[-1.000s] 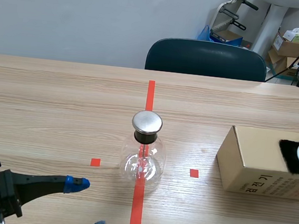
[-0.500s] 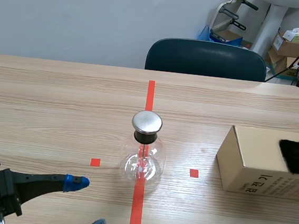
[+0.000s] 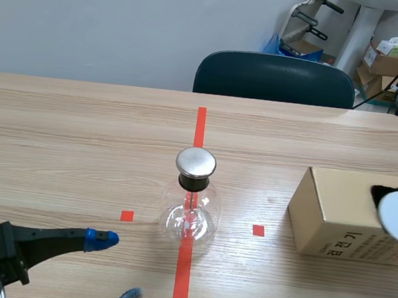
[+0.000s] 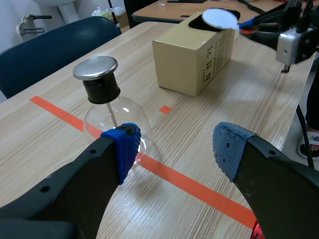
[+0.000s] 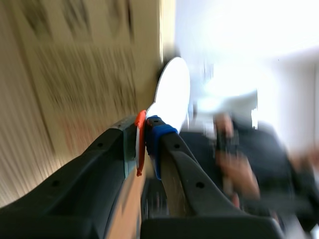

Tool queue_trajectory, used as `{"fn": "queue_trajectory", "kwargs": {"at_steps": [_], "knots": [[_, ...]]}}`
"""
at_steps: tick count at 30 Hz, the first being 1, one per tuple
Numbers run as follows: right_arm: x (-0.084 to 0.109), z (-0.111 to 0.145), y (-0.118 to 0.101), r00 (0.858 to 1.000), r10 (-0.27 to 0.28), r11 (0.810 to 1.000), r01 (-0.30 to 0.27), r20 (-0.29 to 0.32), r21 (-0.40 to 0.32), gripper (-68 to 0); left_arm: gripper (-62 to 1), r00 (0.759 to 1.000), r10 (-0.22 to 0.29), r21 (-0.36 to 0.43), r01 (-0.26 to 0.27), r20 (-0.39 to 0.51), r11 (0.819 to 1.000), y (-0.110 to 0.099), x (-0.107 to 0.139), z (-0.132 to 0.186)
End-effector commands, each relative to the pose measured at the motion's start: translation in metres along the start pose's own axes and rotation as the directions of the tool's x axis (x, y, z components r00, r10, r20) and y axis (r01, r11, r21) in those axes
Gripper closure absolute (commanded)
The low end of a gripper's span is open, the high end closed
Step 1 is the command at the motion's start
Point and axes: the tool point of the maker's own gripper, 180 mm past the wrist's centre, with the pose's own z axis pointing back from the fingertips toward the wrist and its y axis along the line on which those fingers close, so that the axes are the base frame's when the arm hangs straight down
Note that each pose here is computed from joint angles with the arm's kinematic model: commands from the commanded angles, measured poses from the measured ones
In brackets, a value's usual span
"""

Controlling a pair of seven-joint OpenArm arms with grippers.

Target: Do the electroscope experiment

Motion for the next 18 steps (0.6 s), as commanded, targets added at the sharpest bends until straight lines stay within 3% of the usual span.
{"fn": "queue_trajectory", "kwargs": {"at_steps": [1, 3, 5, 6, 7, 8, 11, 12, 13, 14, 15, 17, 18], "knots": [[0.001, 0.0, -0.005, 0.999, 0.042, 0.999, -0.041, 0.013, -0.025, -0.9, -34.7, 0.999, 0.006, 0.005, -0.006, 0.04, 1.0, 0.001, 0.009, -0.002], [-0.016, 0.0, -0.008, 0.996, 0.023, 0.999, -0.027, -0.092, -0.038, -0.8, -34.7, 0.999, 0.002, -0.004, -0.002, 0.037, 1.0, 0.0, 0.009, -0.001], [-0.044, 0.005, -0.008, 0.968, 0.015, 0.999, -0.025, -0.249, -0.039, -0.8, -34.7, 0.999, 0.003, -0.025, -0.002, 0.039, 1.0, -0.004, 0.009, -0.001], [-0.053, 0.008, -0.008, 0.954, 0.014, 0.999, -0.027, -0.299, -0.037, -0.8, -34.7, 0.999, 0.006, -0.036, -0.004, 0.04, 0.999, -0.006, 0.009, -0.001], [-0.056, 0.008, -0.008, 0.95, 0.018, 0.999, -0.03, -0.312, -0.034, -0.8, -34.7, 0.999, 0.013, -0.044, -0.011, 0.045, 0.999, -0.008, 0.01, -0.001], [-0.054, 0.008, -0.008, 0.955, 0.024, 0.999, -0.034, -0.294, -0.031, -0.8, -34.7, 0.999, 0.018, -0.049, -0.016, 0.05, 0.999, -0.009, 0.011, -0.001], [-0.017, -0.001, -0.009, 0.996, 0.039, 0.999, -0.042, -0.081, -0.034, -0.9, -34.7, 0.999, 0.004, -0.064, 0.0, 0.054, 0.998, -0.013, 0.013, -0.002], [-0.007, -0.003, -0.009, 0.999, 0.042, 0.998, -0.043, -0.024, -0.037, -0.9, -34.7, 0.998, -0.001, -0.063, 0.005, 0.056, 0.998, -0.013, 0.013, -0.002], [-0.005, -0.003, -0.009, 0.999, 0.041, 0.998, -0.042, -0.016, -0.039, -0.9, -34.7, 0.998, 0.0, -0.065, 0.004, 0.059, 0.998, -0.014, 0.014, -0.002], [-0.011, -0.002, -0.01, 0.998, 0.039, 0.998, -0.041, -0.048, -0.039, -0.8, -34.7, 0.998, -0.001, -0.068, 0.005, 0.059, 0.998, -0.015, 0.014, -0.002], [-0.023, 0.0, -0.009, 0.992, 0.036, 0.999, -0.04, -0.117, -0.036, -0.8, -34.7, 0.998, 0.001, -0.07, 0.003, 0.061, 0.998, -0.016, 0.014, -0.002], [-0.05, 0.006, -0.01, 0.964, 0.03, 0.999, -0.04, -0.266, -0.033, -0.8, -34.6, 0.998, 0.007, -0.062, -0.003, 0.07, 0.998, -0.015, 0.016, -0.002], [-0.058, 0.008, -0.01, 0.95, 0.029, 0.999, -0.041, -0.312, -0.033, -0.8, -34.5, 0.997, 0.01, -0.061, -0.006, 0.072, 0.998, -0.015, 0.016, -0.002]]}}
